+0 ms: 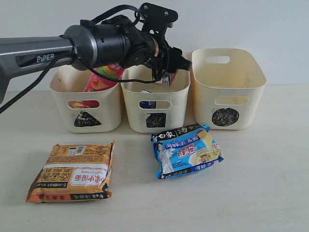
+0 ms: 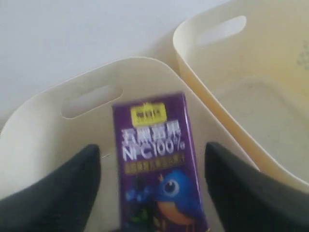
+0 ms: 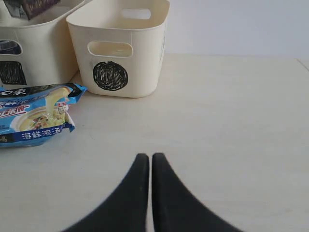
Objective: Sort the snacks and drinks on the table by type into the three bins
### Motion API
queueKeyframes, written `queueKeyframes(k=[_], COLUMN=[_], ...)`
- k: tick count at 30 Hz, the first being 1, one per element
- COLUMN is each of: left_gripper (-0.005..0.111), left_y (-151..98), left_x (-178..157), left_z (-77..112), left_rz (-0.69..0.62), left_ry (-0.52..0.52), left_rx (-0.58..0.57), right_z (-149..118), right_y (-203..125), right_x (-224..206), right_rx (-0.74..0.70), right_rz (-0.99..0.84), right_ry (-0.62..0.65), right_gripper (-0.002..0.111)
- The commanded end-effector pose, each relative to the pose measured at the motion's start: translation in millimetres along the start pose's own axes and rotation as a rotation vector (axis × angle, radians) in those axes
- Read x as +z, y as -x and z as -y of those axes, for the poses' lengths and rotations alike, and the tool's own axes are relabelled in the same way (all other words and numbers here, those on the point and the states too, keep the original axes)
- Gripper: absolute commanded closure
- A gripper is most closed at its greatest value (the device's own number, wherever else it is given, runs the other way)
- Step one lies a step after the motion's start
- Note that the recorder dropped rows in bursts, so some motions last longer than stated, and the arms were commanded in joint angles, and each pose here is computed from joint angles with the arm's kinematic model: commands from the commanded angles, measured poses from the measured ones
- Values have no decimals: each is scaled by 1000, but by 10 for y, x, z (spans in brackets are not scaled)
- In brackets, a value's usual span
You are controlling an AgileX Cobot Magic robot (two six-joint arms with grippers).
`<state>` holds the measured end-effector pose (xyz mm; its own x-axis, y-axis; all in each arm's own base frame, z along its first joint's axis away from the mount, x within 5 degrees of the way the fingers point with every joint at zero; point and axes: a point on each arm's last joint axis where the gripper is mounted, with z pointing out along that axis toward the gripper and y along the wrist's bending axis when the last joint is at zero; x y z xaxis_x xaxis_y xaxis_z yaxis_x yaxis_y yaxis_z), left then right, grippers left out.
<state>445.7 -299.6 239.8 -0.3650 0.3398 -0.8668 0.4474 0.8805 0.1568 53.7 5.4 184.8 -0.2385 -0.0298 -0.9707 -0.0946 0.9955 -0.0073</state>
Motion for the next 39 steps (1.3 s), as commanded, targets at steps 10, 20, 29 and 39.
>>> queueKeyframes(k=[10, 20, 29, 39], left_gripper=[42, 102, 102, 102], left_y=[49, 215, 161, -96], left_x=[-79, -488, -1024, -1711], left_z=[-70, -273, -394, -422], left_rz=[-32, -167, -250, -225], left_ry=[48, 165, 168, 64], left_rx=[21, 91, 97, -46], right_z=[2, 2, 2, 2], right_y=[-7, -7, -7, -7], right_x=[2, 2, 2, 2], right_rx=[-3, -3, -3, -3], right_rz=[8, 8, 8, 8], right_ry=[-3, -3, -3, -3], right_gripper=[109, 109, 109, 109])
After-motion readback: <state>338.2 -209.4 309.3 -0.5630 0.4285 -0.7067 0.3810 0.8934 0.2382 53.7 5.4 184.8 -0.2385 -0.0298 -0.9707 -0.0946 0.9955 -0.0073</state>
